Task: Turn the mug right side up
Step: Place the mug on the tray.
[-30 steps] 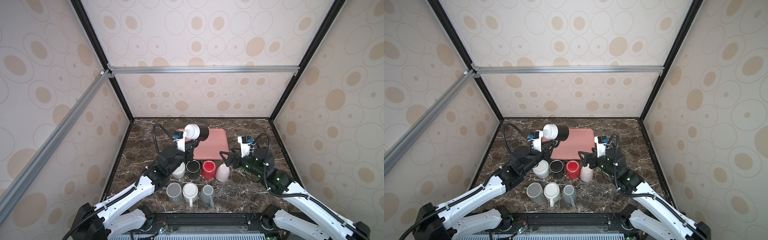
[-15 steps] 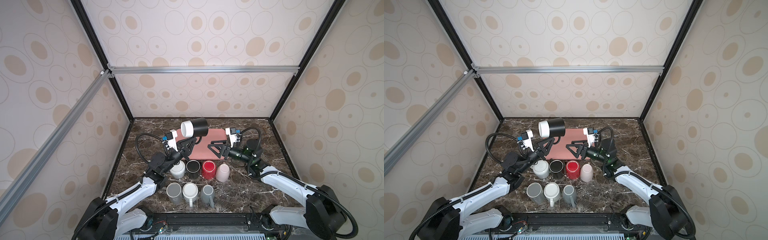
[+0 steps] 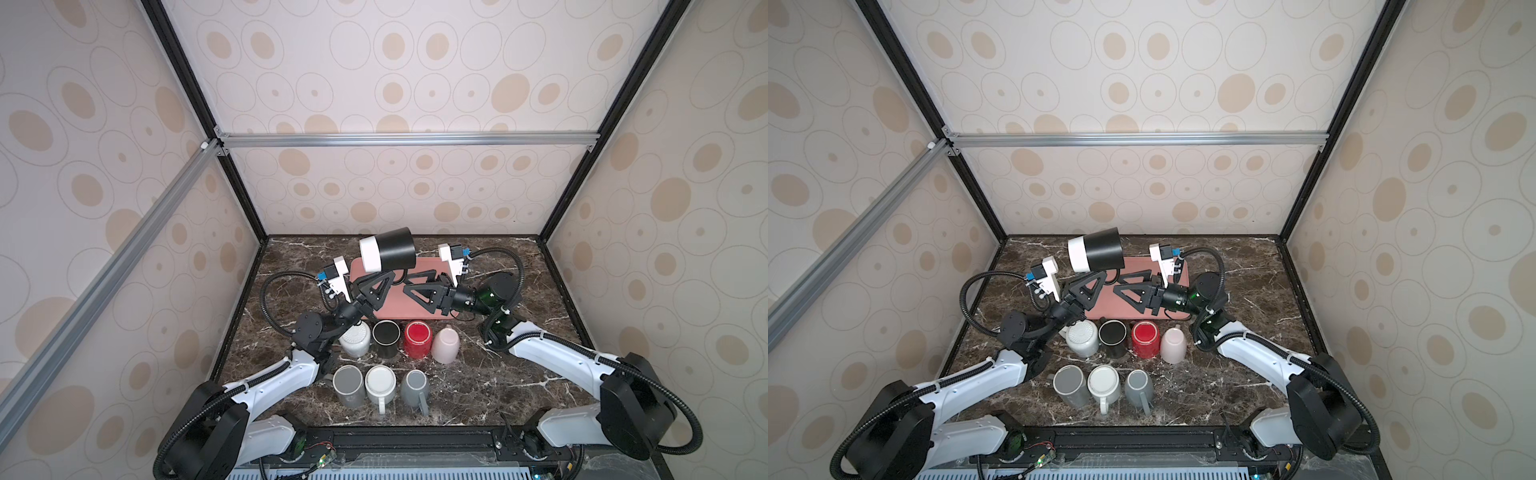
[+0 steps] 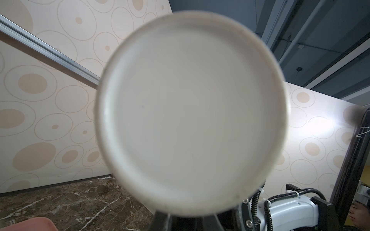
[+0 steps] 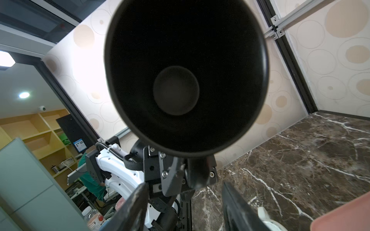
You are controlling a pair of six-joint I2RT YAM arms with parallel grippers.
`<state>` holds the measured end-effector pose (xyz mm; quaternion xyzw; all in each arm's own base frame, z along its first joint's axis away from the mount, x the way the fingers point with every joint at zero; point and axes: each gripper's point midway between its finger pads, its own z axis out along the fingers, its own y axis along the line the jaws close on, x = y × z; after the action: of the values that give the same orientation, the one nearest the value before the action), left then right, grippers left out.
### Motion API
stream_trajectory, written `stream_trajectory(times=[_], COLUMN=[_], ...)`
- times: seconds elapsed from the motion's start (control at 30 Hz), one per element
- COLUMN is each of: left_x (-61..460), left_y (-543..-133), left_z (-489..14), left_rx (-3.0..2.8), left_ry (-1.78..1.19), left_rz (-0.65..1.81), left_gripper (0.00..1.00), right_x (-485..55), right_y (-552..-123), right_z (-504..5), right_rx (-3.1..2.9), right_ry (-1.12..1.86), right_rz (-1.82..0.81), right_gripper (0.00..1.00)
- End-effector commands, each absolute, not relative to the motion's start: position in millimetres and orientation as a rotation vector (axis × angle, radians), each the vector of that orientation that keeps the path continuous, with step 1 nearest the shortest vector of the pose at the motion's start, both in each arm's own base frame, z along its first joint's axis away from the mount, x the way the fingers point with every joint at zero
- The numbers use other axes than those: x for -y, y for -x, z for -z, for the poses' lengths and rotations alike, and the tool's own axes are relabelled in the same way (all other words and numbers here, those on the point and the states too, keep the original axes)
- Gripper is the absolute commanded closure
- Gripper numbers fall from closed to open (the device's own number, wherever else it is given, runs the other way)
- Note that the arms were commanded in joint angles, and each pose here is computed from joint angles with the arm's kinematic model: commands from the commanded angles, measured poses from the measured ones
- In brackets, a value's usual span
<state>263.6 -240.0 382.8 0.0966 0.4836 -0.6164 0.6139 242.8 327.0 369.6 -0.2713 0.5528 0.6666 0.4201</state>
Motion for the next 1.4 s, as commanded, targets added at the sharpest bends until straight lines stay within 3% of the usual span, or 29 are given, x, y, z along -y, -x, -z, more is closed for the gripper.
stream_trajectory(times=[0.0,0.4,0.63,0.67,0.77,0.93,1.17,1.37], left_x=[226.0,226.0,221.2,219.6,211.8,194.8,144.1,134.8], left_y=[-237.2,-238.5,-249.2,-253.2,-258.6,-264.7,-273.9,-276.5], left_z=[-423.0,-418.1,-409.0,-405.7,-397.9,-384.6,-362.6,-333.7], left_rx=[-0.913,-0.927,-0.987,-1.009,-1.046,-1.119,-1.244,-1.354], left_ry=[-0.263,-0.250,-0.181,-0.156,-0.096,-0.001,0.191,0.212], left_rz=[1.470,1.481,1.443,1.428,1.389,1.287,0.971,0.863], left_gripper=[1.00,1.00,1.00,0.91,0.40,0.01,0.01,0.01], right_x=[-328.2,-345.8,-346.2,-345.5,-341.8,-330.7,-323.4,-335.5], right_y=[-242.9,-243.8,-251.1,-253.4,-262.1,-289.8,-346.4,-386.2], right_z=[-386.1,-399.3,-391.5,-390.1,-382.3,-358.6,-289.8,-248.0], right_rx=[-1.317,-1.273,-1.298,-1.308,-1.372,-1.589,-2.020,-2.185], right_ry=[0.696,0.725,0.686,0.675,0.628,0.515,0.477,0.486], right_rz=[-1.660,-1.679,-1.654,-1.640,-1.567,-1.359,-0.922,-0.732], right_gripper=[0.44,0.63,0.97,1.00,1.00,1.00,1.00,1.00])
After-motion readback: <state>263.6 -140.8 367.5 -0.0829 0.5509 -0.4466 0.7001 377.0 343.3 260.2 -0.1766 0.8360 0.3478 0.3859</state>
